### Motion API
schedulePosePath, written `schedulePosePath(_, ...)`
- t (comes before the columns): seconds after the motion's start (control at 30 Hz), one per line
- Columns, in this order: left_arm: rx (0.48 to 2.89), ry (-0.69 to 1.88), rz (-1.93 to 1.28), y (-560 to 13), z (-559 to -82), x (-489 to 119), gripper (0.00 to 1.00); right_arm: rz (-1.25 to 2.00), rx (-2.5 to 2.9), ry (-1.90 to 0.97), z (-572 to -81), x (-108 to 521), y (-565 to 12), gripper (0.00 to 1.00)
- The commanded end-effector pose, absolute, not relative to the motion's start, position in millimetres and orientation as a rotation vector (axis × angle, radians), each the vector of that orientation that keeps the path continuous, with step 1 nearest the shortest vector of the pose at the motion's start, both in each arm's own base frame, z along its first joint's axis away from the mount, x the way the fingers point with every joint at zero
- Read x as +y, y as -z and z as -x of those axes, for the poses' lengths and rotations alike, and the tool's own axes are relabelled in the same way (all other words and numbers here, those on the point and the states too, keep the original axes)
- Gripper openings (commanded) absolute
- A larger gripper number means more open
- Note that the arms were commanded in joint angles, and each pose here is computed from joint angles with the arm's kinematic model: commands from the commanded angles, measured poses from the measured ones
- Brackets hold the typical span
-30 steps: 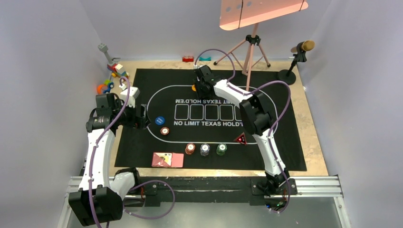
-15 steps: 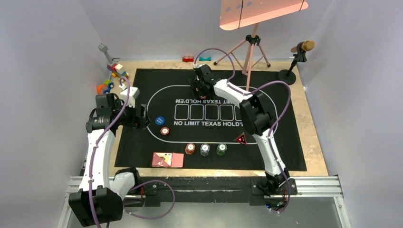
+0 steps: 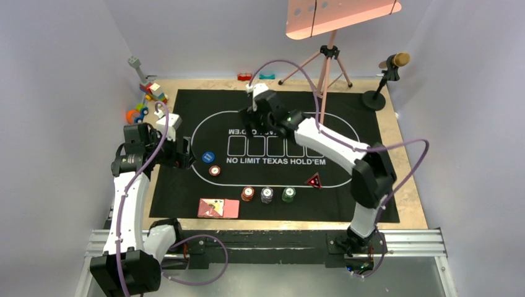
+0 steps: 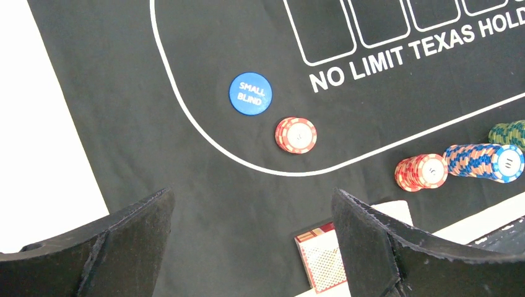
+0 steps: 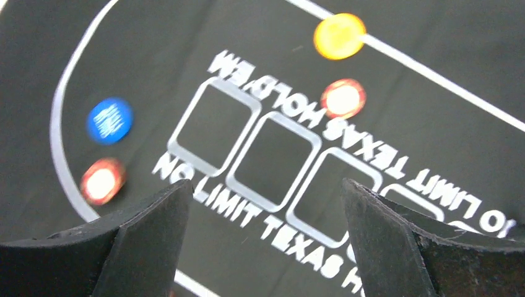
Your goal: Distribute texas hold em gaming equipment
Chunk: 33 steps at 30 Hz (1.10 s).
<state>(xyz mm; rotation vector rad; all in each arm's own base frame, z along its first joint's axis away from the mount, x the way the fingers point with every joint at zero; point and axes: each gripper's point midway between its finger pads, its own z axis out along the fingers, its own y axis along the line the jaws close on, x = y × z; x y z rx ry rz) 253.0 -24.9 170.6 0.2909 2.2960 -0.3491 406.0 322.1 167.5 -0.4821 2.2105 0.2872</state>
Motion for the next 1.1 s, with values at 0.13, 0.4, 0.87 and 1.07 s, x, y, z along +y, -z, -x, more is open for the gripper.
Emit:
schedulePosePath(0.13, 2.238, 0.348, -0.333, -177.6, -258.7, -26.1, 1.0, 0.771, 2.251, -0.483, -256.9, 366.4, -137.1, 0.94)
schedulePosePath(0.4, 2.236, 0.341, -0.33, -178.0, -258.5, -25.3, 1.0, 0.916, 2.306, -0.53, -204.2, 381.4, -101.2, 0.94)
schedulePosePath(0.87, 2.234, 0.337, -0.329, -178.3, -258.4, -25.0, 1.0, 0.976, 2.396, -0.485, -194.0, 382.0, -44.6, 0.87)
schedulePosePath(1.07, 2.233, 0.336, -0.33, -178.4, -258.3, -24.9, 1.0, 0.986, 2.407, -0.478, -193.3, 382.7, -37.4, 0.79)
